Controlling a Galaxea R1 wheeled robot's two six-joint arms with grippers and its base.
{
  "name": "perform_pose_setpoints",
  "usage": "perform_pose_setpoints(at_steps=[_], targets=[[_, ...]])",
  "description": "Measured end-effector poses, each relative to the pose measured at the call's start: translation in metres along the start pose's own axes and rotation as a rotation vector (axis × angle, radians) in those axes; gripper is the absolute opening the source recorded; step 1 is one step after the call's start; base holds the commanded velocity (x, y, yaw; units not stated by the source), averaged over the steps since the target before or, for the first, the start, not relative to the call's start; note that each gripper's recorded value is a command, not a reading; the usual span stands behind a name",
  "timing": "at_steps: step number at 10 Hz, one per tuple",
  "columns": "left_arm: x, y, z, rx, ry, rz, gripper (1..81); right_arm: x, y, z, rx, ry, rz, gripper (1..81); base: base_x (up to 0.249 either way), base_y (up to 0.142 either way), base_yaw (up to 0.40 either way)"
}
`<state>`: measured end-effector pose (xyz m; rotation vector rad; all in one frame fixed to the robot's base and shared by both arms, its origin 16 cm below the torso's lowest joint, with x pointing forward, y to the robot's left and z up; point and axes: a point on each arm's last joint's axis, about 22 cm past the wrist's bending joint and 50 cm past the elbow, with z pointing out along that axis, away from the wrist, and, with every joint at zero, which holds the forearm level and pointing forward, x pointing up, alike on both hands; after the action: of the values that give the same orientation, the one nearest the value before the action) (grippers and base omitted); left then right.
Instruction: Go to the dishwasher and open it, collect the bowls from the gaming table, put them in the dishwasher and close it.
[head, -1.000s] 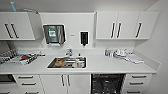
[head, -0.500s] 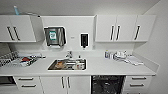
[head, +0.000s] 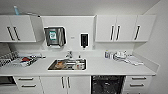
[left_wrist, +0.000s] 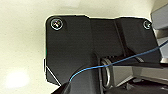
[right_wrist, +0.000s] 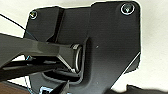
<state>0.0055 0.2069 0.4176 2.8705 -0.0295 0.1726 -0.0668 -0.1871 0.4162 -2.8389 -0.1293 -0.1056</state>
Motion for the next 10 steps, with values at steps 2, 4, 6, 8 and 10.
perform_pose_setpoints(at_steps=[2, 4, 6, 8, 10], targets=[[0.0, -0.003, -0.001, 0.004, -0.001, 0.001, 81.1, -0.006, 0.01, -0.001, -0.033, -0.009, 0.017, 81.1, 0.0, 0.0, 0.0], [0.0, 0.007, 0.002, -0.007, -0.001, -0.001, 81.1, 0.009, 0.024, -0.002, -0.062, -0.017, 0.014, 81.1, 0.0, 0.0, 0.0], [0.01, 0.006, 0.002, -0.006, 0.009, -0.007, 81.1, 0.025, 0.021, -0.001, -0.059, -0.001, 0.009, 81.1, 0.0, 0.0, 0.0], [0.017, 0.007, 0.002, -0.007, 0.022, -0.005, 81.1, 0.017, 0.015, 0.001, -0.051, -0.015, 0.011, 81.1, 0.0, 0.0, 0.0], [0.017, 0.006, 0.002, -0.006, 0.019, 0.005, 81.1, 0.018, 0.016, 0.0, -0.053, -0.017, 0.011, 81.1, 0.0, 0.0, 0.0]])
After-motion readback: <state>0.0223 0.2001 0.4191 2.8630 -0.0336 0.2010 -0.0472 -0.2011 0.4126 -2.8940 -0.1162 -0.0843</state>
